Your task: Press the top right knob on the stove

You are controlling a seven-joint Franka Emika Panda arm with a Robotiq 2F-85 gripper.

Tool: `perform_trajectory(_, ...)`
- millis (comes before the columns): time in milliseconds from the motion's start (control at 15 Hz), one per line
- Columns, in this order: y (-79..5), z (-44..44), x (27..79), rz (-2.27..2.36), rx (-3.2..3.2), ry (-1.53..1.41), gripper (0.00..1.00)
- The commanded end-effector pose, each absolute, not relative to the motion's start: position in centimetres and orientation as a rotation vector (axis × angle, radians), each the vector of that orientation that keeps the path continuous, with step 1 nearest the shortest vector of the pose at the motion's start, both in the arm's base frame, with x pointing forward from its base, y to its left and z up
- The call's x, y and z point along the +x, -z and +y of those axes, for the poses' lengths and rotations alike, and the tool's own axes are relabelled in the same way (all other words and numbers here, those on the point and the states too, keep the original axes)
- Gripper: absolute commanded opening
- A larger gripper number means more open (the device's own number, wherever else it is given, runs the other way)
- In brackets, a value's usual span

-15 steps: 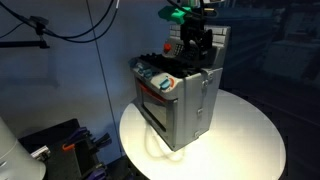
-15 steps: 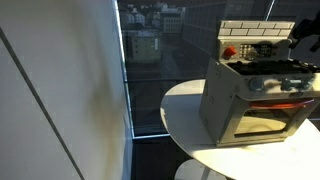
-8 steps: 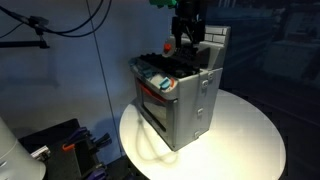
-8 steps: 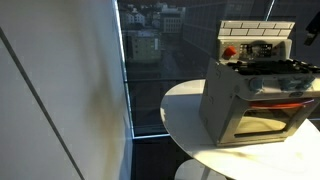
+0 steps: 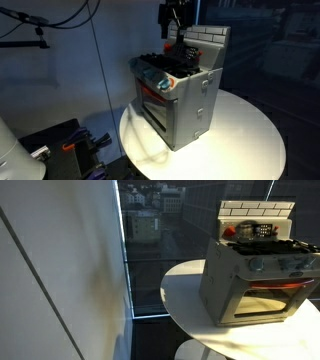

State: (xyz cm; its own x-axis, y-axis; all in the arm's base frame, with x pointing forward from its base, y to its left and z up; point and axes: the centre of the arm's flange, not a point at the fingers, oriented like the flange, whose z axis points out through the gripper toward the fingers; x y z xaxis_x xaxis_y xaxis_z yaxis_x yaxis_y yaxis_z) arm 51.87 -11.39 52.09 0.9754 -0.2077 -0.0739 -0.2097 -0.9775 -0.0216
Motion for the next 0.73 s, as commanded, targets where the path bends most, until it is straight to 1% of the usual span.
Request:
perform_trajectory(0,-55.3,-11.1,51.3,0.316,-3.098,-0.15,1.0)
perform_trajectory(333,-56.9,-11.5,51.5,0.327,-3.097,-0.153,1.0)
perform_trajectory(400,-55.7,-11.2,51.1,0.322,-3.088,-0.143,1.0)
perform_trajectory(667,-55.4,-11.2,51.1,0.322,-3.087,-0.151,1.0)
